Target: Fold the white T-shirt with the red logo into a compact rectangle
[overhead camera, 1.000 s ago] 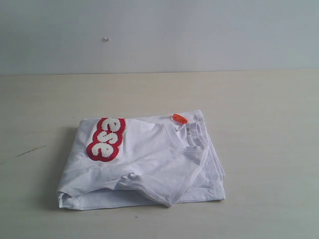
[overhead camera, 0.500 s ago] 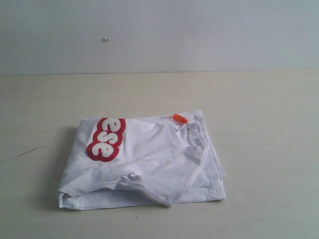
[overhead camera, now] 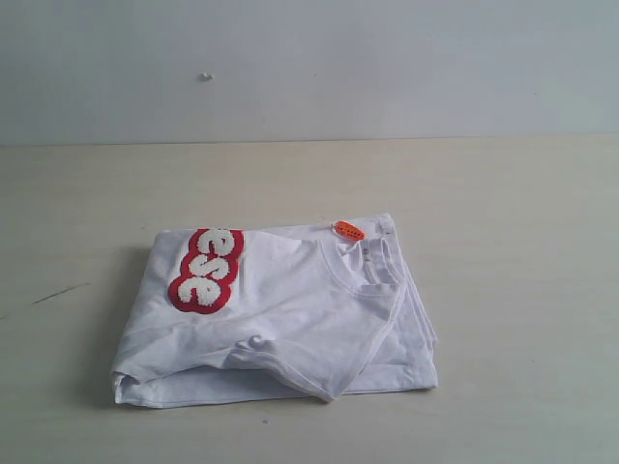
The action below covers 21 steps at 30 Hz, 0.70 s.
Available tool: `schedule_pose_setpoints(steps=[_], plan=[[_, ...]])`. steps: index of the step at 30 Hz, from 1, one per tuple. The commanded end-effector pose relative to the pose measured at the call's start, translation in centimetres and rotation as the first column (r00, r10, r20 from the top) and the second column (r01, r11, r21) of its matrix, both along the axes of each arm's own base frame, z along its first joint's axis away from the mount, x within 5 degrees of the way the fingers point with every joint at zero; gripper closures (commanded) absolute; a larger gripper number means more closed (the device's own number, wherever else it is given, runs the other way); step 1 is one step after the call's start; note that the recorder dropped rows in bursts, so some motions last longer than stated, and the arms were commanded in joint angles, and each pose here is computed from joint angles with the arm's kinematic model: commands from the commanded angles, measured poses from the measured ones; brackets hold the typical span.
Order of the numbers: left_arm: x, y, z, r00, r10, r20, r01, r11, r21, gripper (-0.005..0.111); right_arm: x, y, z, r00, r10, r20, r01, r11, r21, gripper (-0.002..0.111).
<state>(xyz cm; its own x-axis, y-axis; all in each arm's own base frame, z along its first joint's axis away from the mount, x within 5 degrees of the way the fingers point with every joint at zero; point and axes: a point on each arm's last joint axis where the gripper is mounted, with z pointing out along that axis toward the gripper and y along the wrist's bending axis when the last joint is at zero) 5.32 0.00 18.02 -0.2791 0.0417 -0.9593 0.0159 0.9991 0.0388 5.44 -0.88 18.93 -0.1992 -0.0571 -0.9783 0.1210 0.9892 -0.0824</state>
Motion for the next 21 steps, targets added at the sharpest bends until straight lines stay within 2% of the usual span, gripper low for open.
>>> schedule_pose_setpoints(steps=[1,5,21], plan=[[-0.01,-0.01,0.06,1.000,0.002,0.011,-0.002,1.000,-0.007,0.107,-0.07,-0.03,-0.34,1.000,-0.009,-0.021,0.009,1.000,0.016,0.108],[-0.01,-0.01,0.06,1.000,0.002,0.011,-0.002,1.000,-0.007,0.107,-0.07,-0.03,-0.34,1.000,-0.025,-0.011,0.026,0.995,0.097,0.108],[-0.01,-0.01,0.06,1.000,0.001,0.011,-0.001,1.000,-0.005,0.107,-0.07,-0.03,-0.34,1.000,-0.025,-0.011,0.026,0.995,0.097,0.108]])
